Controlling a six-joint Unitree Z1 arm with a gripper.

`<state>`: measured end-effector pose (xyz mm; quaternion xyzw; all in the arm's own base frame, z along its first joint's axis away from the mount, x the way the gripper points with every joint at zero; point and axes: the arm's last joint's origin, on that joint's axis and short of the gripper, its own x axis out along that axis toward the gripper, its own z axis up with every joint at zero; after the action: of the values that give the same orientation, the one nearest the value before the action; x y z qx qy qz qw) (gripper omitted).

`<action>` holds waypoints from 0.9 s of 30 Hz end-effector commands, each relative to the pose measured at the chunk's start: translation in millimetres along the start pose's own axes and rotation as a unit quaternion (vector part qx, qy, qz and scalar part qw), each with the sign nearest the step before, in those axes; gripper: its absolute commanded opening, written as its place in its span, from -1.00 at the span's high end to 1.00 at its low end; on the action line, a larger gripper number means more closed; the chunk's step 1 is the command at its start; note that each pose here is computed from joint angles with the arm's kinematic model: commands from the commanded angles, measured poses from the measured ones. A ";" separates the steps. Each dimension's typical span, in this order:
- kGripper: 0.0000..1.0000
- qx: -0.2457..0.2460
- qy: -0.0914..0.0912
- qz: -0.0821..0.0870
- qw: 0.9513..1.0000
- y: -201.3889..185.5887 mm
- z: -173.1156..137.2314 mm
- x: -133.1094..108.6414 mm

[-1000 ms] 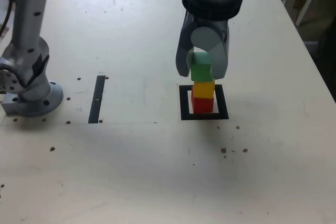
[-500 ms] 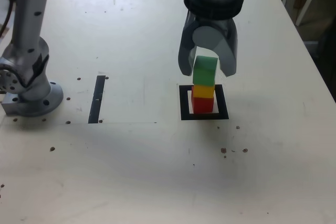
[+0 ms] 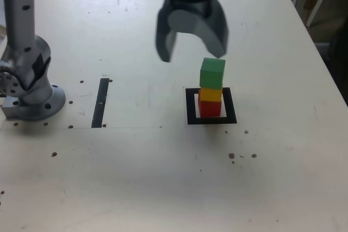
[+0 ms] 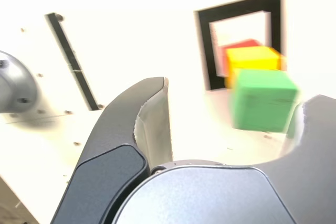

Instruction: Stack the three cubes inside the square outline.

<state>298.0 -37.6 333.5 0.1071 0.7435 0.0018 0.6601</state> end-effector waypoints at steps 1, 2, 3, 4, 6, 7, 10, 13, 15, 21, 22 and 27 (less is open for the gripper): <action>-0.99 -0.007 0.000 0.005 1.000 1.2 -15.2 -0.4; -0.99 -0.010 0.003 0.008 1.000 1.3 -23.2 1.8; -0.99 -0.013 0.006 0.011 1.000 1.2 -31.0 4.3; -0.99 -0.016 0.008 0.013 1.000 1.1 -38.6 7.0; -0.99 -0.022 0.014 0.016 1.000 0.4 -55.3 14.2; -0.99 -0.025 0.016 0.017 0.999 0.0 -62.1 17.6; -0.99 -0.032 0.022 0.017 0.999 -1.6 -81.6 29.7; -0.99 -0.038 0.027 0.016 0.999 -3.8 -99.0 44.4; -0.99 -0.042 0.031 0.013 0.999 -5.7 -108.9 55.7; -1.00 -0.050 0.043 -0.003 0.998 -12.4 -130.4 91.5; -1.00 -0.051 0.044 -0.006 0.998 -13.6 -132.6 97.2; -1.00 -0.053 0.045 -0.022 0.997 -18.7 -140.2 121.6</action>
<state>145.3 -16.8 230.5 0.0579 0.7751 0.0312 0.6284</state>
